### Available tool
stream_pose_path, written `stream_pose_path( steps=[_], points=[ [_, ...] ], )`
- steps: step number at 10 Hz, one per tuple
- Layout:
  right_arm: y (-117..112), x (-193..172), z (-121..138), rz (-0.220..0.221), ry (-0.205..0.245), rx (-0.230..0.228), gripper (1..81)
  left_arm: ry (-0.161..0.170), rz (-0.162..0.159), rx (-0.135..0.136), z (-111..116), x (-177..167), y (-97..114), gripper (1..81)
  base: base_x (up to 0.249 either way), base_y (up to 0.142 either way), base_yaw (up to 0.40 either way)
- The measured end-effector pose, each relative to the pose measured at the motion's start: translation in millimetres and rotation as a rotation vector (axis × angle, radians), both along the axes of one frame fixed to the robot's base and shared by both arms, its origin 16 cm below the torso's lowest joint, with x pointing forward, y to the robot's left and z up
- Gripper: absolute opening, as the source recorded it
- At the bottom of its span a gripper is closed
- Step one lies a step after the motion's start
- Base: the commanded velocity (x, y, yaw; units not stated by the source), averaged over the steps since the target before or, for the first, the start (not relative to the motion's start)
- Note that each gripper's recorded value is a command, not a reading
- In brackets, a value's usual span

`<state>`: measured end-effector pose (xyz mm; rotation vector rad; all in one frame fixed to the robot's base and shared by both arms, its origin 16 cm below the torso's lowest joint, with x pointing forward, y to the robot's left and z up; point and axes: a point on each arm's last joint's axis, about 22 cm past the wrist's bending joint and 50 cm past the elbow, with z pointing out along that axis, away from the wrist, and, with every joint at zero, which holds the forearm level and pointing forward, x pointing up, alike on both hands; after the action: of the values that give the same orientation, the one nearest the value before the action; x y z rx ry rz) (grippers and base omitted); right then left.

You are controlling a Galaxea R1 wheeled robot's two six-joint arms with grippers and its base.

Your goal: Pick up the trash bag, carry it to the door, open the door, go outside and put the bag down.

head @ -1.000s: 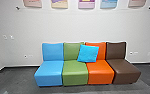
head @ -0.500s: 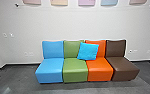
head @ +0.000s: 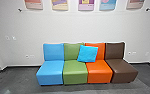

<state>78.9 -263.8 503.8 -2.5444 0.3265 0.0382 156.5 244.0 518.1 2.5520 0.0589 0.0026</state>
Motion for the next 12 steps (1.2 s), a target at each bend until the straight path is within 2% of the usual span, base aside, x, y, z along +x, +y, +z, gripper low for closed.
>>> stream_pose_path(
  steps=[1, 4, 6, 7, 10, 11, 12],
  points=[
    [9.1, -11.3, -3.4, 0.005, 0.013, 0.003, 81.1, 0.014, -0.001, 0.013, -2.5, -12.6, 4.4, 1.0, 0.000, 0.000, 0.000],
    [13.1, -43.5, -17.2, 0.007, 0.060, -0.028, 81.1, 0.052, -0.017, 0.029, -17.1, -50.2, -7.7, 1.0, 0.000, 0.000, 0.000],
    [20.1, -74.7, -21.1, 0.008, 0.104, -0.032, 81.1, 0.091, -0.026, 0.053, -29.2, -86.1, -8.7, 1.0, 0.000, 0.000, 0.000],
    [22.7, -85.0, -23.6, 0.009, 0.115, -0.038, 81.1, 0.099, -0.027, 0.060, -32.9, -96.3, -11.1, 1.0, 0.000, 0.000, 0.000],
    [38.3, -91.3, -31.3, 0.007, 0.090, -0.050, 81.1, 0.075, -0.034, 0.067, -34.8, -110.3, -21.5, 1.0, 0.000, 0.000, 0.000],
    [40.2, -96.8, -32.4, 0.007, 0.094, -0.054, 81.1, 0.075, -0.037, 0.075, -35.7, -114.7, -20.7, 1.0, 0.000, 0.000, 0.000],
    [38.5, -102.3, -31.4, 0.008, 0.112, -0.057, 81.1, 0.088, -0.039, 0.083, -38.0, -118.2, -19.5, 1.0, 0.000, 0.000, 0.000]
  ],
)
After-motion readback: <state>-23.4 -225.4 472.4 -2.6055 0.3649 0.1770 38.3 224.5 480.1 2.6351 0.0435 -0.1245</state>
